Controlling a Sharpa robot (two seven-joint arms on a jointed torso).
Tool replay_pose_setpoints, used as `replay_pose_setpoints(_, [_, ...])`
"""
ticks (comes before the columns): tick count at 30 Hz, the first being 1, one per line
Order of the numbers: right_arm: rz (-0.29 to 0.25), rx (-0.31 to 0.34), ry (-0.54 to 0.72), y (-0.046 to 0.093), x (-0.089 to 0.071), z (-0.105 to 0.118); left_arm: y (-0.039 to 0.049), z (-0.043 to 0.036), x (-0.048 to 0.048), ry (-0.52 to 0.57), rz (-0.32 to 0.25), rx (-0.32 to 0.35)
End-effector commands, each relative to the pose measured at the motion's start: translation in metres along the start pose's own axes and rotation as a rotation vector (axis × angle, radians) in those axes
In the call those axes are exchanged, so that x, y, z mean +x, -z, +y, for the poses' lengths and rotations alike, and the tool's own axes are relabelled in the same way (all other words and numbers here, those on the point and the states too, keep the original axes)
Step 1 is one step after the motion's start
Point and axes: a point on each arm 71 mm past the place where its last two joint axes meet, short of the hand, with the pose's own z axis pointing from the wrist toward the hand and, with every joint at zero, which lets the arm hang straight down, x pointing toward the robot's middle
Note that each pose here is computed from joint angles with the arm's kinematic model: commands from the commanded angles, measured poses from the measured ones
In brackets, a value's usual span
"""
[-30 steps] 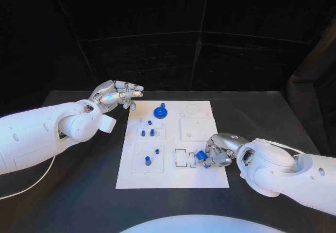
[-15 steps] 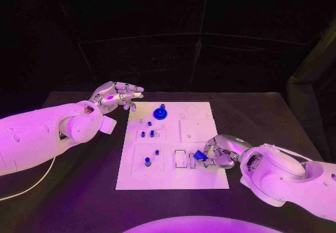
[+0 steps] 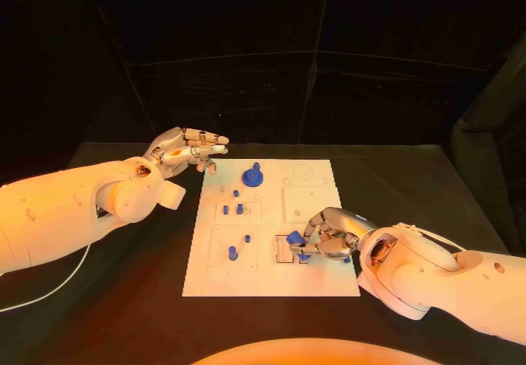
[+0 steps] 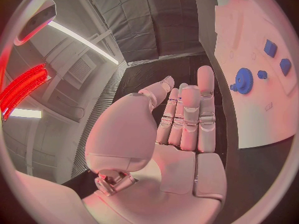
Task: Assemble the parts on the task board
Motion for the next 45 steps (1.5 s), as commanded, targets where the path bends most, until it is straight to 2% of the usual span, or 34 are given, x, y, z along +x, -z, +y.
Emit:
replay_pose_setpoints(1, [0.037,0.041,-0.021,-0.004,0.004,0.000,-0.0006,-0.0012,0.0020,0.008,0.014,0.004])
replay_pose_setpoints(9, [0.060,0.091,0.008,-0.013,0.010,0.002,-0.0005,-0.0013,0.0023,0.009,0.015,0.004])
replay_pose_setpoints(18, [0.009,0.097,0.028,-0.019,0.010,0.007,-0.0006,-0.0013,0.0027,0.009,0.017,0.003])
replay_pose_setpoints(26, [-0.001,0.078,0.044,-0.021,0.010,0.010,-0.0007,-0.0012,0.0028,0.009,0.018,0.002])
replay_pose_setpoints(38, [0.059,-0.004,0.075,-0.016,0.014,0.018,-0.0004,-0.0010,0.0018,0.009,0.016,0.000])
replay_pose_setpoints(45, [0.048,-0.012,0.093,-0.015,0.012,0.016,0.0003,-0.0010,0.0007,0.008,0.014,-0.001])
